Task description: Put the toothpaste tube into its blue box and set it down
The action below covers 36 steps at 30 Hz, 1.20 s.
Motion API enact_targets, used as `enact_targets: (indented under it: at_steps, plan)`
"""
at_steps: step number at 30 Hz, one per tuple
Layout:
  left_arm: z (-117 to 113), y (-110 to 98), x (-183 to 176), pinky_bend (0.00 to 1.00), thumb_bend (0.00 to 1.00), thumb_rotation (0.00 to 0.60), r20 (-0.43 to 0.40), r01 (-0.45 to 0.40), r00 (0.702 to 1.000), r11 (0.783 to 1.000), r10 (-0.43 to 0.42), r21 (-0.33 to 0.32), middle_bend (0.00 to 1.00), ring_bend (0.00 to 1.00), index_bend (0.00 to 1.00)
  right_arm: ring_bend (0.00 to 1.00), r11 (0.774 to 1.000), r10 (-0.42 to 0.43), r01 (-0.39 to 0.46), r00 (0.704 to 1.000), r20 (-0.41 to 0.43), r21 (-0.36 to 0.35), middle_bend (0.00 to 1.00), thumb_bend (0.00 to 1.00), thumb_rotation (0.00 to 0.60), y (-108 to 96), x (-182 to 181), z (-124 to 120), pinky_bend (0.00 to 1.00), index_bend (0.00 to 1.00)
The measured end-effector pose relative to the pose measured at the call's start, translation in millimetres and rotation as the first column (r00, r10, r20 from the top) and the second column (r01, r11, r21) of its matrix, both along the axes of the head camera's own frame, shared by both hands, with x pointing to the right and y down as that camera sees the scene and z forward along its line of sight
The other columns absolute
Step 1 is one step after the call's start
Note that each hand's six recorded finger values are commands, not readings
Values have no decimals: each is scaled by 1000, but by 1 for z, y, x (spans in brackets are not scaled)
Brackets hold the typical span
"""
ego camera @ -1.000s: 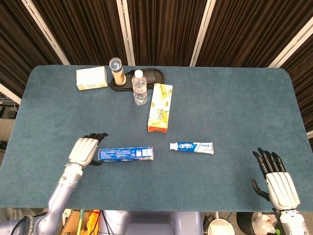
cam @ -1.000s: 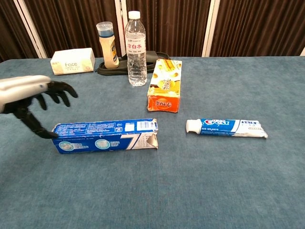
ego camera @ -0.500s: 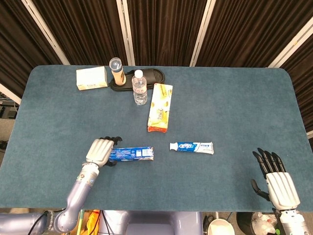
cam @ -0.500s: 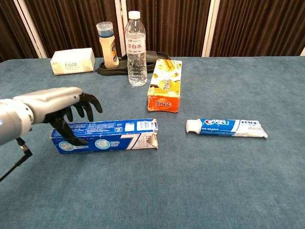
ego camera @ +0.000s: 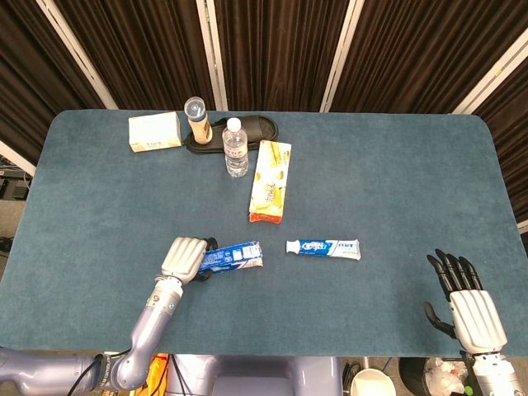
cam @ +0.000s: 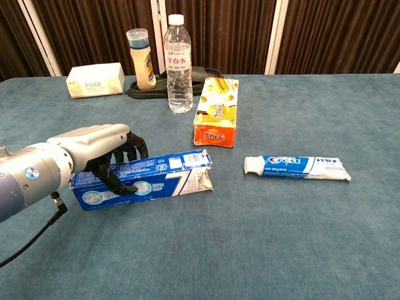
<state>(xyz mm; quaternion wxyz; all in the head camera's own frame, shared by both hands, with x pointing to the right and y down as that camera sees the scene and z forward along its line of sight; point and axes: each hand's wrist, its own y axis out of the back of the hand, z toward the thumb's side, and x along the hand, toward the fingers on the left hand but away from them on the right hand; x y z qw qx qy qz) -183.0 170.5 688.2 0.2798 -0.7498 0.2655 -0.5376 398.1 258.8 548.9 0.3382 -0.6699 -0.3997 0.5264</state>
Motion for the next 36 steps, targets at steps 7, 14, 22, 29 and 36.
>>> enact_targets:
  at_steps: [7,14,22,29,36]
  plan:
    - [-6,0,-8,528,375,600,1,-8,1000,1000,8,27,542,489,406,0,1000,6,-6,1000,-1,-1,0,398,600,0,1,-1,0,0]
    - [-31,-9,-29,528,375,600,-10,-44,999,990,45,132,543,489,407,0,1000,15,-15,1000,8,0,0,398,600,0,2,-2,0,0]
    - [-82,-27,-85,528,375,600,-46,-29,998,952,45,305,543,490,408,0,999,42,-43,999,9,12,0,398,600,-8,5,-4,0,0]
    - [-116,-37,-131,528,375,600,-111,34,994,928,8,370,542,490,408,0,1000,-1,1,1000,-2,-12,0,398,600,-27,-10,6,0,0]
    - [-139,-42,-152,528,374,600,-142,47,990,906,14,420,543,490,408,0,988,-107,107,994,3,-109,0,397,600,-51,-58,30,0,0]
